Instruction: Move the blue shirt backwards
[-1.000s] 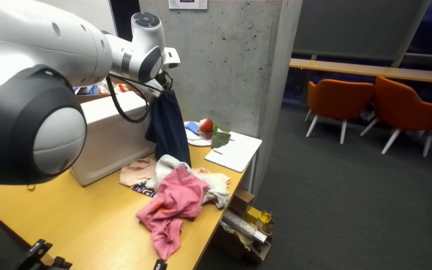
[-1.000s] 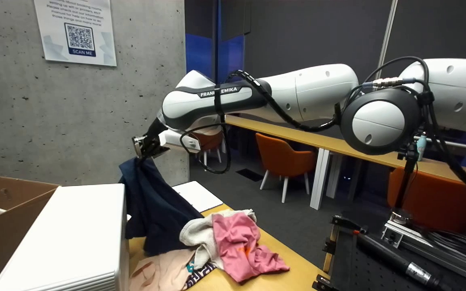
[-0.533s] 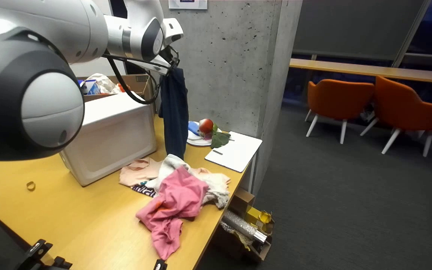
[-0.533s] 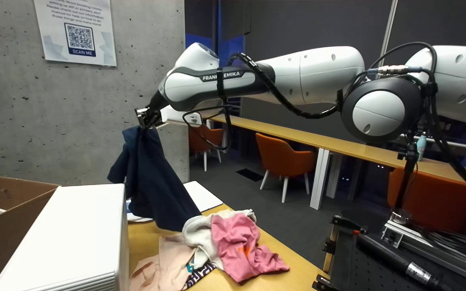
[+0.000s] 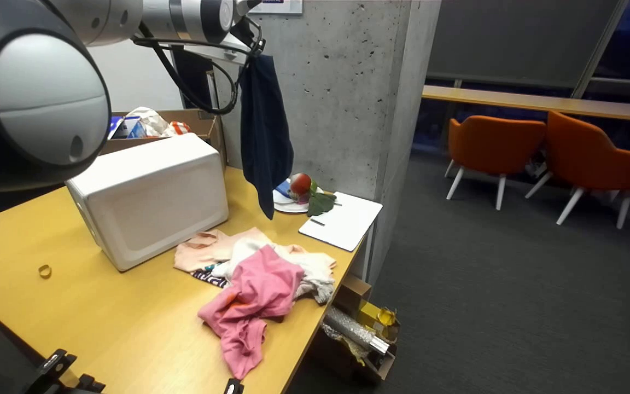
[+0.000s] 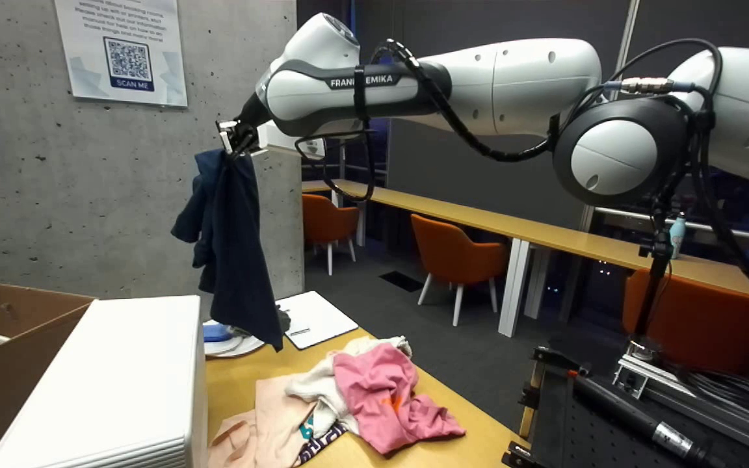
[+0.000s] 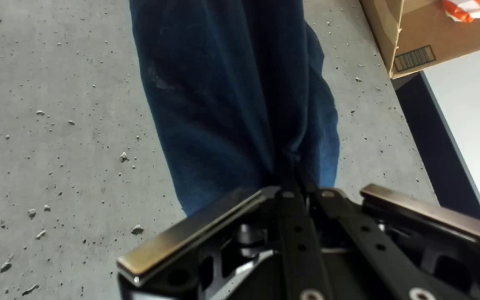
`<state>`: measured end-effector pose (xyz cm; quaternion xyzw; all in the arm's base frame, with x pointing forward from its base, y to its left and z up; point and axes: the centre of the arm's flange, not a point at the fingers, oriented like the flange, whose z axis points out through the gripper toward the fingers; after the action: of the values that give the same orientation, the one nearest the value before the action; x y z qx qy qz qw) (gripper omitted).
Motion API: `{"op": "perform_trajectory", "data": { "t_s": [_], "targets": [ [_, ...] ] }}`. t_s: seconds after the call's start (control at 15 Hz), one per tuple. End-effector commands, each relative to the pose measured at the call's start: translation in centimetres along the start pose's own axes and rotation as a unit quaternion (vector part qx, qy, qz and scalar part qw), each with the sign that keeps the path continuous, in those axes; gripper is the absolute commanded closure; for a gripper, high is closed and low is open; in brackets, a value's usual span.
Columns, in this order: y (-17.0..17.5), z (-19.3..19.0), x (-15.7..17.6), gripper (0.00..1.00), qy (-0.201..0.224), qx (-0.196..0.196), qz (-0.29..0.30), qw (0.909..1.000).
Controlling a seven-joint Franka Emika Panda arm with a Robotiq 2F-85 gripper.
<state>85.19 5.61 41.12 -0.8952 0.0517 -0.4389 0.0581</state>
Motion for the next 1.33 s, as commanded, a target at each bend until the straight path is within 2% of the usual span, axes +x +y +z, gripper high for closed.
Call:
{"op": "perform_trajectory", "data": {
  "t_s": [0.0, 0.4, 1.07, 1.2, 1.27],
  "targets": [
    [-1.9, 3.4, 6.7, 0.99, 0.009, 0.0, 0.005, 0.9999],
    [-1.4, 4.7, 5.8, 0.99, -0.02, -0.008, 0.007, 0.9998],
    [-0.4, 9.8, -0.5, 0.99, -0.13, -0.02, 0.017, 0.9911],
    [-0.1, 10.7, -1.7, 0.71, -0.147, -0.023, 0.02, 0.9886],
    [0.0, 11.0, -2.2, 0.64, -0.151, -0.025, 0.022, 0.9879]
  ]
}}
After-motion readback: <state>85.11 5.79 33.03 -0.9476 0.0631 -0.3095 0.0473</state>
